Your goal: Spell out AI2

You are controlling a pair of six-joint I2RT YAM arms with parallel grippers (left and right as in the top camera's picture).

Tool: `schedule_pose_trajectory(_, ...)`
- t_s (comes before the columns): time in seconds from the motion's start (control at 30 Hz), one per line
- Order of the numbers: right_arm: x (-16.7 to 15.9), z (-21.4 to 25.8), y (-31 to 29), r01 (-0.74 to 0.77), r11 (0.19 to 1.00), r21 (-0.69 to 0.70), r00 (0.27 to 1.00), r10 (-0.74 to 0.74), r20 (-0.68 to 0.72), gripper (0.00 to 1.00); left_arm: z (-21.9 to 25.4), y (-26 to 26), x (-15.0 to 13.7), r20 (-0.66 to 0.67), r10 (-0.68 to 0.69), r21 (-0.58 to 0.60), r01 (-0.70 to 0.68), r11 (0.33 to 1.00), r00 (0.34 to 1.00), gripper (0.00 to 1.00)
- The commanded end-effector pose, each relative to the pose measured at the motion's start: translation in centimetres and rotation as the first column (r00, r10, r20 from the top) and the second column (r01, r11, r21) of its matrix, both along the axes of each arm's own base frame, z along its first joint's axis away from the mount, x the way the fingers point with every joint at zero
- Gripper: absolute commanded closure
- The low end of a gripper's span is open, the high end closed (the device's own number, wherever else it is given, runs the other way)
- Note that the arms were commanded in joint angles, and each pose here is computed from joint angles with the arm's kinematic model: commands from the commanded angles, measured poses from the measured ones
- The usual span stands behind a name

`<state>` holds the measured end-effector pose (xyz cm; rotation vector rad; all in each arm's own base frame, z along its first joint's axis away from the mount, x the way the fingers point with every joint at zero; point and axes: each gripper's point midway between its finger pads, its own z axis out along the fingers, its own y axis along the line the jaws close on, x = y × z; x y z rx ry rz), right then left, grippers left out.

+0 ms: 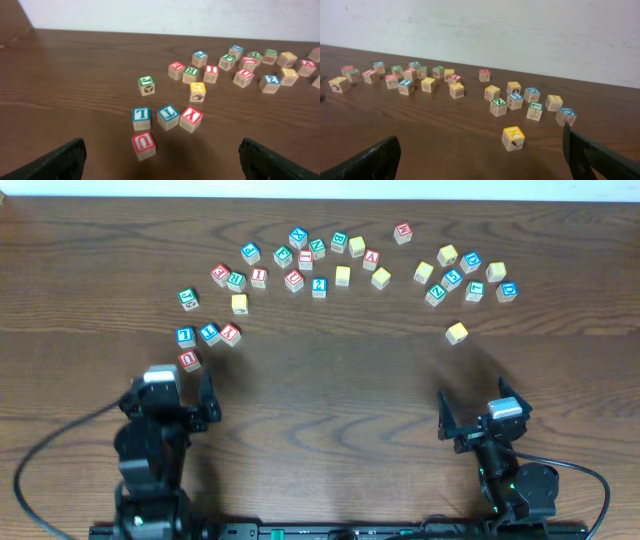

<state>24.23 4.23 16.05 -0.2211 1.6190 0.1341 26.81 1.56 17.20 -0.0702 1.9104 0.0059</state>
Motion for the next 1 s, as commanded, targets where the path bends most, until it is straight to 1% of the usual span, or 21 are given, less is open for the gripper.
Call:
schedule_pose_trajectory(0.0, 0.0, 0.0, 0.0, -0.001, 1.000, 0.013, 1.000, 0.001, -0.001, 0.01, 2.1, -0.3, 1.5, -0.034, -0.021, -0.022, 0.020, 1.000, 0.999, 0.04)
schedule_pose_trajectory(0.2, 0.0, 0.0, 0.0, -0.001, 1.000, 0.013, 1.000, 0.001, -0.001, 0.01, 2.2, -0.5, 3.6, -0.182, -0.047, -0.050, 0.039, 0.998, 0.982, 0.04)
schedule_pose_trajectory(0.3, 0.0, 0.0, 0.0, -0.001, 1.000, 0.013, 1.000, 0.001, -0.001, 0.01, 1.8, -0.5, 4.2, -0.266, -0.048, -0.061, 0.033, 0.998, 0.963, 0.04)
schedule_pose_trajectory(0.47, 0.0, 0.0, 0.0, -0.001, 1.000, 0.013, 1.000, 0.001, -0.001, 0.01, 1.1, -0.7, 5.0, -0.369, -0.070, -0.087, 0.041, 0.995, 0.927, 0.04)
schedule_pose_trajectory(0.57, 0.0, 0.1, 0.0, -0.002, 1.000, 0.013, 1.000, 0.002, 0.005, 0.01, 0.8, -1.2, 5.4, -0.420, -0.100, -0.115, 0.057, 0.992, 0.902, 0.04)
schedule_pose_trajectory(0.77, 0.1, 0.4, -0.4, 0.020, 1.000, 0.012, 1.000, -0.021, 0.016, 0.01, 0.2, -1.3, 5.8, -0.524, -0.114, -0.135, 0.050, 0.990, 0.844, 0.04)
schedule_pose_trajectory(0.83, 0.1, 0.4, -0.4, 0.020, 1.000, 0.012, 1.000, -0.021, 0.016, 0.01, 0.3, -1.8, 5.9, -0.552, -0.155, -0.145, 0.089, 0.986, 0.819, 0.04)
schedule_pose_trajectory(0.97, 0.0, 1.6, 0.1, -0.009, 1.000, 0.021, 0.998, 0.008, 0.064, 0.01, 0.7, -2.0, 6.3, -0.579, -0.175, -0.153, 0.104, 0.983, 0.796, 0.04)
